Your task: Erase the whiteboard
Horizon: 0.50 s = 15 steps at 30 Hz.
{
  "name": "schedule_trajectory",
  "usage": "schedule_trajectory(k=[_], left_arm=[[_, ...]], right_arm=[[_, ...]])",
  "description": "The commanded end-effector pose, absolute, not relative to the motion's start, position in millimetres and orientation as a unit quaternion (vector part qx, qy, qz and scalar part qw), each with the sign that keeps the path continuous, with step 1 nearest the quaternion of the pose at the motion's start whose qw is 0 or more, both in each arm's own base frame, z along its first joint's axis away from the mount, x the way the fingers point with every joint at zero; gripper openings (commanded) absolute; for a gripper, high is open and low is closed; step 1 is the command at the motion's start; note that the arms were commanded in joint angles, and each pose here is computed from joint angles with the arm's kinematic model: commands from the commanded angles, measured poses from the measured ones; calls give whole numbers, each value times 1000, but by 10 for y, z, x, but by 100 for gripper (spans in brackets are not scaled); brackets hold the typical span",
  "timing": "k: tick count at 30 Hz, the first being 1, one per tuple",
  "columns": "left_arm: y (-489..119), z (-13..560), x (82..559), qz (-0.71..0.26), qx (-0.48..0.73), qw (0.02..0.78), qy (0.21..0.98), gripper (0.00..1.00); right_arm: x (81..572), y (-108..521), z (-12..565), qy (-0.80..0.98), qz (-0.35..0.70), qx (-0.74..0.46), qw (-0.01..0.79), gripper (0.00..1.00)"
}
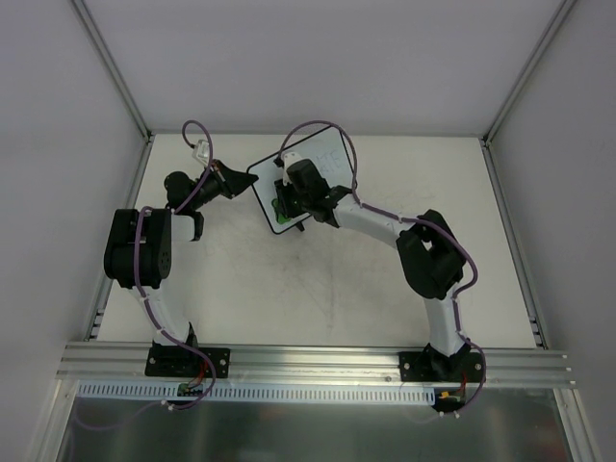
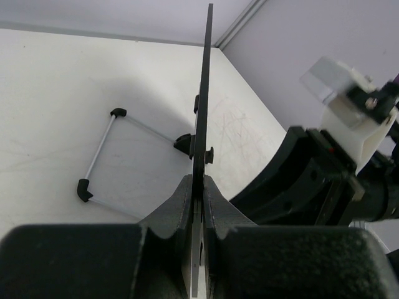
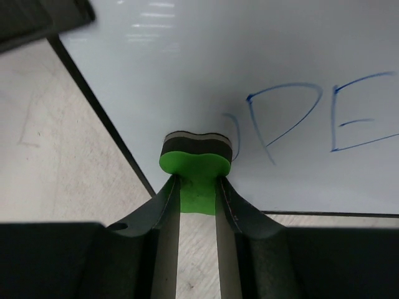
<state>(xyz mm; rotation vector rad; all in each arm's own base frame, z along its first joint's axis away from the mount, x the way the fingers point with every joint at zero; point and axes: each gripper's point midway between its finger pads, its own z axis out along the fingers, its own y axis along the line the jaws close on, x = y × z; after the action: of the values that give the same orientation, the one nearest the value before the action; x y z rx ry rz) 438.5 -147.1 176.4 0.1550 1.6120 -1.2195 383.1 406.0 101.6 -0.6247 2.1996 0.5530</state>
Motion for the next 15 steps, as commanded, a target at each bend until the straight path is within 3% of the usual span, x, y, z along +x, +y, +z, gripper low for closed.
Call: schedule_trajectory(k=[1, 15], left_arm=[[-1583, 2337, 4127, -510, 179, 603, 587, 0], [-1592, 2326, 4088, -510, 186, 601, 587, 0]], right_arm=[[4328, 4001, 1372, 842, 203, -205, 455, 0], [5054, 3478, 1503, 841, 188, -149, 486, 0]])
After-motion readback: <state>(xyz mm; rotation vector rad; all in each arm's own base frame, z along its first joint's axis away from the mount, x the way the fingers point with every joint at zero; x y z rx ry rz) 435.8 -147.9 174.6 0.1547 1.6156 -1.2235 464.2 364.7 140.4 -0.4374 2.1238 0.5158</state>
